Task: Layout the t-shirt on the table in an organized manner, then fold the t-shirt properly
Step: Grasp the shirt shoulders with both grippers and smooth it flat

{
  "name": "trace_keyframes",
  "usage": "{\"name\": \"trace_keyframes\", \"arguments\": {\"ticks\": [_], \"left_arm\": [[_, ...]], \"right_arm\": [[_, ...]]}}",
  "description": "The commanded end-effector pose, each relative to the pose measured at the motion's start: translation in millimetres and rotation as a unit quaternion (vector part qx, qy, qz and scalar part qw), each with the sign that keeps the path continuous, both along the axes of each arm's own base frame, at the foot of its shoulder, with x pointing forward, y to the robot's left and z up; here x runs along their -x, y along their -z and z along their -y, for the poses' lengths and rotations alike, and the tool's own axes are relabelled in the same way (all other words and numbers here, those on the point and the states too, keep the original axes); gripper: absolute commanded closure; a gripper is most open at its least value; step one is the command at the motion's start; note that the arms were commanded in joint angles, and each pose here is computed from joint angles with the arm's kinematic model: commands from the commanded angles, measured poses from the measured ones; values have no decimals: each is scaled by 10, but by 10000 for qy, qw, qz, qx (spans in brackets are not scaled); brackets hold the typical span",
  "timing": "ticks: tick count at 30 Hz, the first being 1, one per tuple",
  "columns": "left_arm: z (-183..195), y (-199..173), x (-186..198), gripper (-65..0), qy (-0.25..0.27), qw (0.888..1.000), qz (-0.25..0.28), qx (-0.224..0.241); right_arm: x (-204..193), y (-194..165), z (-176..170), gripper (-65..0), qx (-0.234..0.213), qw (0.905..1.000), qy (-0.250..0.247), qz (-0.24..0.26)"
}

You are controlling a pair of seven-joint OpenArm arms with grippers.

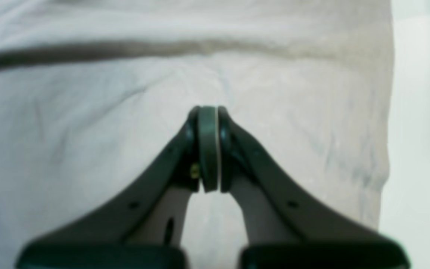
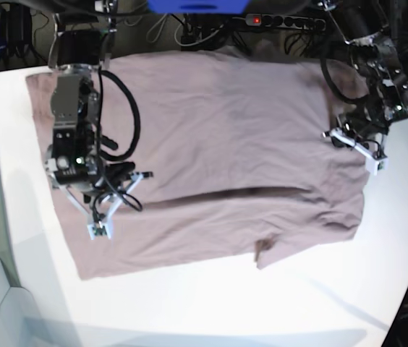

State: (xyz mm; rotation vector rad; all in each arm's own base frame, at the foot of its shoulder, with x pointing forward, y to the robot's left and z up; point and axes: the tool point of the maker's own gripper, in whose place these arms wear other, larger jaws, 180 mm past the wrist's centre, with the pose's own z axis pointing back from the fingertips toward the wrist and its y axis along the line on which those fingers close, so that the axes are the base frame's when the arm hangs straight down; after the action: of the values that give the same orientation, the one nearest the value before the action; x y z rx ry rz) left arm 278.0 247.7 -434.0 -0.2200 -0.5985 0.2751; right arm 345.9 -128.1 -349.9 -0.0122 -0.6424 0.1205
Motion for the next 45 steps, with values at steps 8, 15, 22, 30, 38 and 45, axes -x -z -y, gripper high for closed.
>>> {"name": "trace_keyframes", "arguments": {"ticks": [8,15,22,30,38,45], "left_arm": [[-592,20,-511,0,-259,9984,37,-492],[-665,-393,-1311,0,277,9924,663,-1000],[-768,-1011,-1758,0,295,9862,1134,-1167],[-532,-823,-1059,0,875,9859,479,-1344],[-463,-221,-208,0,1178,9822,-401,-1403],[-463,-126,-180,0,1117,9838,-226,-1384]], "right_arm": [[171,48,321,0,410,9991,37,-32],[280,125,429,0,558,9983,50,-185],[296,139,434,0,563,9982,55,-192],[319,268,600,0,531,9976,305,-330],[383,609,710,0,433,9961,470,-602],[376,672,526,0,232,9970,415,-605]]}}
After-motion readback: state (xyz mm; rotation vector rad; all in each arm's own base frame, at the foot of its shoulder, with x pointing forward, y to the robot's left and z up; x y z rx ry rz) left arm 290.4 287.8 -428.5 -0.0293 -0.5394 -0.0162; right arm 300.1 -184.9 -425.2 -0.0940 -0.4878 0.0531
